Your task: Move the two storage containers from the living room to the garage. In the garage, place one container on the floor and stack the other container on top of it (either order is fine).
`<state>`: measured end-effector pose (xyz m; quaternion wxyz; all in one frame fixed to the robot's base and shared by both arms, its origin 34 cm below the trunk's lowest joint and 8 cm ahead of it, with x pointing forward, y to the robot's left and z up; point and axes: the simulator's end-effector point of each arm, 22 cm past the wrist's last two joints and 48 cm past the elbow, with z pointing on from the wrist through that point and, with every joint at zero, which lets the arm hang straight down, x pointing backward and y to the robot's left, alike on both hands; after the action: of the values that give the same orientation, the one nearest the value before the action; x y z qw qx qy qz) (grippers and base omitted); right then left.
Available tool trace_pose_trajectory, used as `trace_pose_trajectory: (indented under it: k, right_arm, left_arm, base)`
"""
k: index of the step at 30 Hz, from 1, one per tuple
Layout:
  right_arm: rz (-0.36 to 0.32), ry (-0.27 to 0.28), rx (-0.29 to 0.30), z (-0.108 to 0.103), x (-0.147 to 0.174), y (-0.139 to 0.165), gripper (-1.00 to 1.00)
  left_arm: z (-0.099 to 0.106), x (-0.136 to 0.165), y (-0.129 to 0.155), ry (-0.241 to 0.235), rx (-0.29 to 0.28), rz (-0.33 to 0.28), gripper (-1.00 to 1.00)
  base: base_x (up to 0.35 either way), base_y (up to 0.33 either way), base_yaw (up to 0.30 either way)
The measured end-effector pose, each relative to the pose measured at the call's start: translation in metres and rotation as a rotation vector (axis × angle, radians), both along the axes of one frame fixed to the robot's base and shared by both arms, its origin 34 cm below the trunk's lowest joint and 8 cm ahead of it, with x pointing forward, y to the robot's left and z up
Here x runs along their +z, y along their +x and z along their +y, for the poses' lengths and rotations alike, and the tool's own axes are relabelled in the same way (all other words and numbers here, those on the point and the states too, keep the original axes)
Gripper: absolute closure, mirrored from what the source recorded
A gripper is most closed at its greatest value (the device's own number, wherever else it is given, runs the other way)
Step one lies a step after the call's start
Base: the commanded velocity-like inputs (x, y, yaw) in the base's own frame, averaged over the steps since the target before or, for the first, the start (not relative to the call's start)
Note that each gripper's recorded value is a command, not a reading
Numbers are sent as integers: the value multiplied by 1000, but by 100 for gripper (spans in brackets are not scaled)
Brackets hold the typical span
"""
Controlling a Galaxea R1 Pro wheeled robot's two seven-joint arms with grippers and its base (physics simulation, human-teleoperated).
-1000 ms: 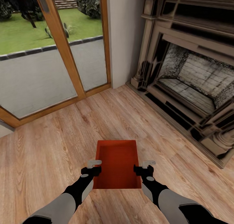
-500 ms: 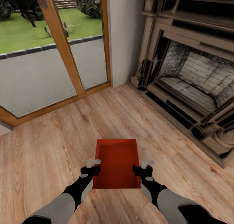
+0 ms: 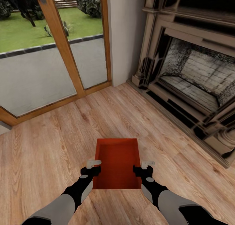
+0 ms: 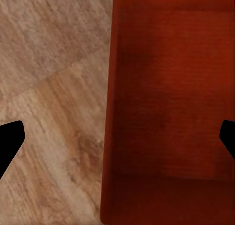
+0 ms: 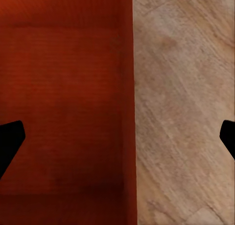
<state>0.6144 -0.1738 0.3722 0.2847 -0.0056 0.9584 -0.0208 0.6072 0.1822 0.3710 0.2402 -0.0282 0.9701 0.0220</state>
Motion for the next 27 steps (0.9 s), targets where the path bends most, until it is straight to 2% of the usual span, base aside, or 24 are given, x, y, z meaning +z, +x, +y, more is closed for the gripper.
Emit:
trace_pose_trajectory:
  k: [27]
  right_arm:
    - [-6, -1, -1, -1, -52, -6, -100]
  left_arm:
    - [6, -53, -7, 12, -6, 0, -100]
  base:
    - [0, 0, 0]
